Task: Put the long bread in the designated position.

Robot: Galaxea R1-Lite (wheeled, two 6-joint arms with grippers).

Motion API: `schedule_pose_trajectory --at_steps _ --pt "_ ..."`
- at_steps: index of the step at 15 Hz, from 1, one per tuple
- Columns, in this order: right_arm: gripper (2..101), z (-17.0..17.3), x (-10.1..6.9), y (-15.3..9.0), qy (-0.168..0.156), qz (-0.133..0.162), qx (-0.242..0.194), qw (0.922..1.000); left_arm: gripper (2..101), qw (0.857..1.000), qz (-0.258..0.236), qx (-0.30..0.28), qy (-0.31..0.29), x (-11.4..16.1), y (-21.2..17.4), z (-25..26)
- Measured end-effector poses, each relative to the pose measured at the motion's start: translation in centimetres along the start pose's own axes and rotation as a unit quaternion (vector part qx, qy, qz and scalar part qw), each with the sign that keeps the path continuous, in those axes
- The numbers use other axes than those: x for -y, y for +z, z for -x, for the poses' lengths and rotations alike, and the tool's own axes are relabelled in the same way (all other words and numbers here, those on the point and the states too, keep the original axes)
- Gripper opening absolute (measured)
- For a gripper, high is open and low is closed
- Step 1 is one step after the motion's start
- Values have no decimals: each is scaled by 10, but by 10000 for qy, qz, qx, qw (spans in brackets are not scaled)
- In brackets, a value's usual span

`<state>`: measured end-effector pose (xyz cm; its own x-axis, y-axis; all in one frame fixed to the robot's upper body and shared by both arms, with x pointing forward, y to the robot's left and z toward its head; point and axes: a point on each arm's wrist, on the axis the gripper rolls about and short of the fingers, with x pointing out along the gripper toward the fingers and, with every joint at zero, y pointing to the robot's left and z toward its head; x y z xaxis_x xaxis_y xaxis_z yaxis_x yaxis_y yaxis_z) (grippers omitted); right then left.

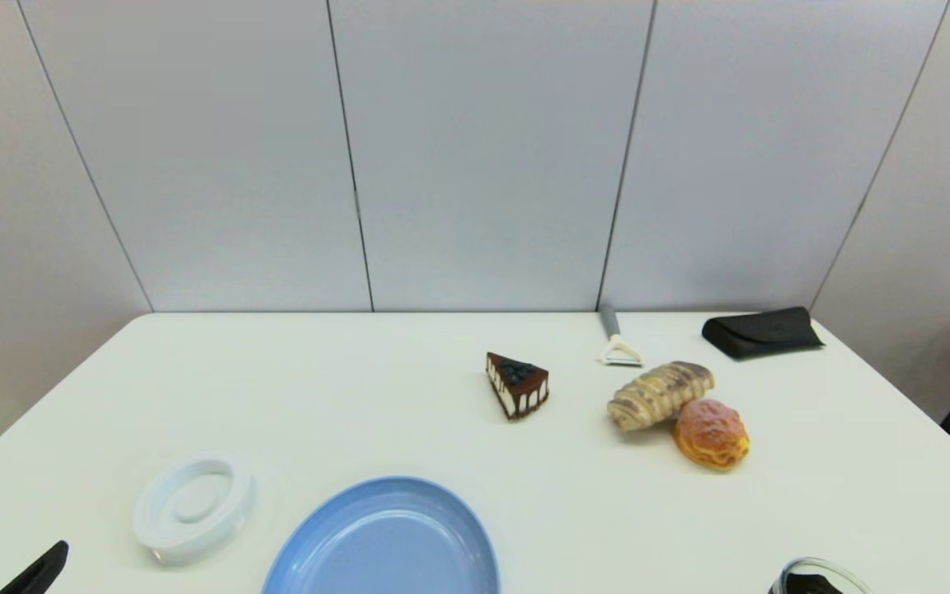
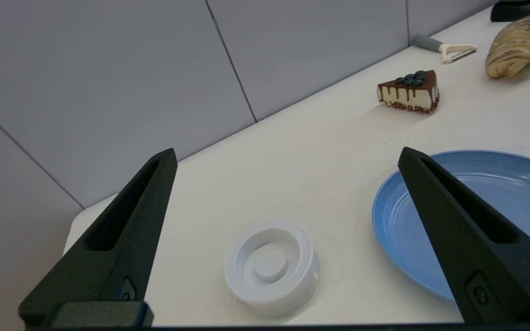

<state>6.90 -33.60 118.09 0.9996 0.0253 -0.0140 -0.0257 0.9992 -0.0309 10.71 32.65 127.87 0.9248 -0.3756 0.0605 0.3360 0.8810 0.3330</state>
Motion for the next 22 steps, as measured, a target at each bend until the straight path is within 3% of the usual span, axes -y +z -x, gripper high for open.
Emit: schedule_pose_trajectory --at_steps 9,14,22 --pt "980 0 0 0 -3 2 0 10000 978 9968 353 -204 682 19 -49 17" --pt "980 0 0 0 0 0 0 10000 978 9887 824 -447 1168 23 -58 20" --pt "980 0 0 0 0 2 0 10000 978 9787 1043 -738 1609 38 -83 40"
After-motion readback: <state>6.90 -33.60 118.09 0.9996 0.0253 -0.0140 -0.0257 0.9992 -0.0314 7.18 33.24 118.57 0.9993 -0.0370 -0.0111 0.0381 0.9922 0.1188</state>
